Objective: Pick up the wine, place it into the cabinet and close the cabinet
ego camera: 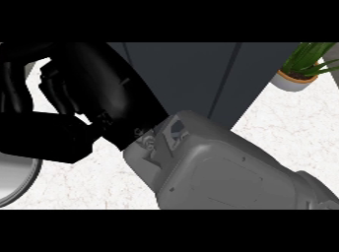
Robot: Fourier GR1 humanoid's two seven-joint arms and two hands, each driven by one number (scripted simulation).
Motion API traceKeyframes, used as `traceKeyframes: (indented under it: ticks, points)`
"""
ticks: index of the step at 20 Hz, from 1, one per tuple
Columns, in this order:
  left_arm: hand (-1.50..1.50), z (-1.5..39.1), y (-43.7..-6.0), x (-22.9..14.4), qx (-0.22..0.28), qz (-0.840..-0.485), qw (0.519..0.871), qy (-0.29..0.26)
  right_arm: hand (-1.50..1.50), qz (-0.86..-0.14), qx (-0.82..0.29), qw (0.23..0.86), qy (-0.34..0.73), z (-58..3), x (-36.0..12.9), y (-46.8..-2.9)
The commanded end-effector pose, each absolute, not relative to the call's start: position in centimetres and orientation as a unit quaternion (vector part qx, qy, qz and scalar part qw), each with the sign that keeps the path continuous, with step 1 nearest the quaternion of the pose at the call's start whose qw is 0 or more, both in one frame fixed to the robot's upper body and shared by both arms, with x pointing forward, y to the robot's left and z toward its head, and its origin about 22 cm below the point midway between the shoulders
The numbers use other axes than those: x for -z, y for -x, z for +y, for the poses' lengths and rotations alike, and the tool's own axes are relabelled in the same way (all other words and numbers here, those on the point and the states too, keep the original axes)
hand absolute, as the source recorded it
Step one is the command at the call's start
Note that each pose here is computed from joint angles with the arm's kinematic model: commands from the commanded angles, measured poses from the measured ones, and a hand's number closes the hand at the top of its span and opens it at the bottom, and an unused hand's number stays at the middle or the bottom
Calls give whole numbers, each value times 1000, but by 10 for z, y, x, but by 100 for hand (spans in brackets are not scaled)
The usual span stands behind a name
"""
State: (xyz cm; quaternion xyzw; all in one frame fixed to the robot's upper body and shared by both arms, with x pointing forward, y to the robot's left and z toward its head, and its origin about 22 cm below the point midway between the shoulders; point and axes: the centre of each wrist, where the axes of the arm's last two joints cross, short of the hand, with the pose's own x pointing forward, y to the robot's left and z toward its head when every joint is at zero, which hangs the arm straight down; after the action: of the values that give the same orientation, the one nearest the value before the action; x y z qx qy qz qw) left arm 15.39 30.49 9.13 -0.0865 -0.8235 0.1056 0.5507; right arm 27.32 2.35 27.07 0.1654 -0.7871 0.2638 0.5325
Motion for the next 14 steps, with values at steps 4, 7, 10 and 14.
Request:
traceKeyframes:
  ticks: [4, 7, 10, 14]
  points:
    - [-150, 317, -166, -94, -108, -830, 541, 81, 150, -776, -252, 558, -149, 16, -264, -337]
    - [-150, 302, -145, -106, -100, -826, 548, 87, 150, -778, -238, 564, -140, 4, -265, -356]
    - [-150, 308, -153, -95, -97, -825, 550, 85, 150, -780, -244, 562, -125, -12, -251, -377]
    - [-150, 299, -165, -103, -100, -823, 554, 79, 150, -786, -251, 555, -107, -13, -226, -384]
